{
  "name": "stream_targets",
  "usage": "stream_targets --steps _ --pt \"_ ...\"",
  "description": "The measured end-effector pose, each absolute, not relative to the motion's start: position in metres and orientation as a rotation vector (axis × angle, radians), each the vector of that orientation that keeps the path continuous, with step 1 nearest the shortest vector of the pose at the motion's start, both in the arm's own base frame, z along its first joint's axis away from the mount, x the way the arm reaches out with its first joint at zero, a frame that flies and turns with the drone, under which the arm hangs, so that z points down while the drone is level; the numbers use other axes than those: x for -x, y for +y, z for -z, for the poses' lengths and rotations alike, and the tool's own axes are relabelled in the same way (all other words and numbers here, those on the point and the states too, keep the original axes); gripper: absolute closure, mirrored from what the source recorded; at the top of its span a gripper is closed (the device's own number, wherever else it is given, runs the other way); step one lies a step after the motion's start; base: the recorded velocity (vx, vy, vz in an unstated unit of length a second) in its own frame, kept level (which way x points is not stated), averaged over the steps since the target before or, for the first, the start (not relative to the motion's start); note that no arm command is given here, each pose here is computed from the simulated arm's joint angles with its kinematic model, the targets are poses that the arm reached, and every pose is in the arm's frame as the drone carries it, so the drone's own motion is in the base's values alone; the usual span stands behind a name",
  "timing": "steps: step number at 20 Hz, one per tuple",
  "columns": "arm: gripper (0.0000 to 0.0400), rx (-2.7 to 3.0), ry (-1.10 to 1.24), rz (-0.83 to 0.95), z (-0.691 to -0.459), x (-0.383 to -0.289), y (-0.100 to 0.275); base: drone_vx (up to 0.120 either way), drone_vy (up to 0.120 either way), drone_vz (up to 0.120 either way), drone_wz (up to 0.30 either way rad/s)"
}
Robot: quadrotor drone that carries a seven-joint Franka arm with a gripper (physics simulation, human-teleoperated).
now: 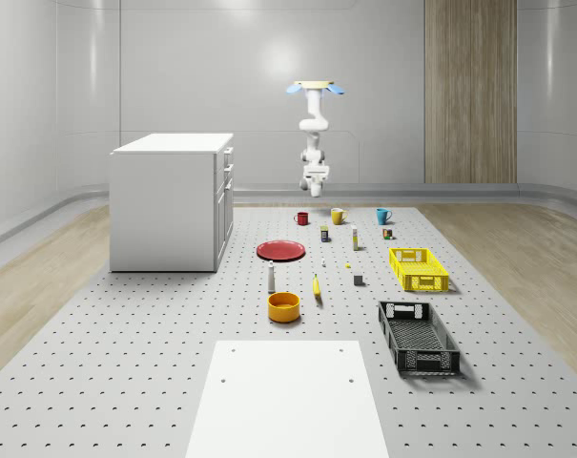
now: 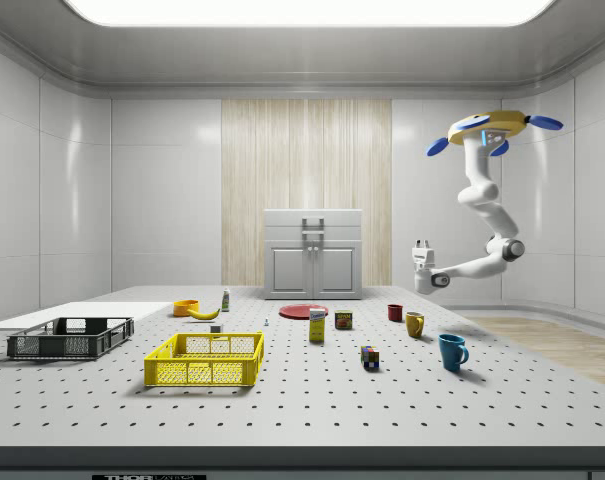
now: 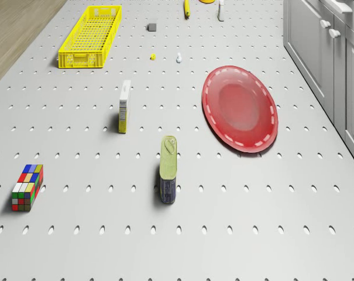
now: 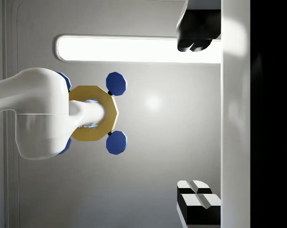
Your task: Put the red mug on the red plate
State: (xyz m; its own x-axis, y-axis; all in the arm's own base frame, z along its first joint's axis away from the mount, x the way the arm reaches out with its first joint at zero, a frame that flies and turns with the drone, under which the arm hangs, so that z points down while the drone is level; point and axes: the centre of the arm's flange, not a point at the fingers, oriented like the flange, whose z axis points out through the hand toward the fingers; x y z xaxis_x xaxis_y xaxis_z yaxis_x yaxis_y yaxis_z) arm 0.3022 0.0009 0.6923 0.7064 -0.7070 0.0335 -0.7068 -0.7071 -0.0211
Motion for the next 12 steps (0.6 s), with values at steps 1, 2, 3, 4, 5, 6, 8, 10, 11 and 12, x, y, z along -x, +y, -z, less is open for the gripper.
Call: stream_targets --steps 1,2,3,4,5,6,8,10,11,12 --pt "0.0 2.897 1.2 0.063 -0.6923 -0.3021 0.001 0.12 -0.12 0.0 0.0" --pt "0.0 2.898 1.201 0.066 -0.6923 -0.302 0.0012 0.12 -0.12 0.0 0.0" --pt "0.0 2.9 1.201 0.068 -0.6923 -0.3019 0.0014 0.12 -0.12 0.0 0.0" --pt "0.0 2.902 1.202 0.071 -0.6923 -0.3019 0.0017 0.12 -0.12 0.0 0.0" --pt "0.0 2.904 1.203 0.074 -0.6923 -0.3018 0.002 0.12 -0.12 0.0 0.0" --pt "0.0 2.907 1.204 0.077 -0.6923 -0.3017 0.0024 0.12 -0.12 0.0 0.0" --pt "0.0 2.915 1.208 0.086 -0.6922 -0.3016 0.0034 0.06 -0.12 0.0 0.0" --pt "0.0 2.925 1.212 0.097 -0.6922 -0.3014 0.0047 0.0 -0.12 0.0 0.0" --pt "0.0 2.932 1.215 0.103 -0.6921 -0.3013 0.0056 0.0 -0.12 0.0 0.0" --pt "0.0 2.941 1.219 0.111 -0.692 -0.3013 0.0067 0.0 -0.12 0.0 0.0"
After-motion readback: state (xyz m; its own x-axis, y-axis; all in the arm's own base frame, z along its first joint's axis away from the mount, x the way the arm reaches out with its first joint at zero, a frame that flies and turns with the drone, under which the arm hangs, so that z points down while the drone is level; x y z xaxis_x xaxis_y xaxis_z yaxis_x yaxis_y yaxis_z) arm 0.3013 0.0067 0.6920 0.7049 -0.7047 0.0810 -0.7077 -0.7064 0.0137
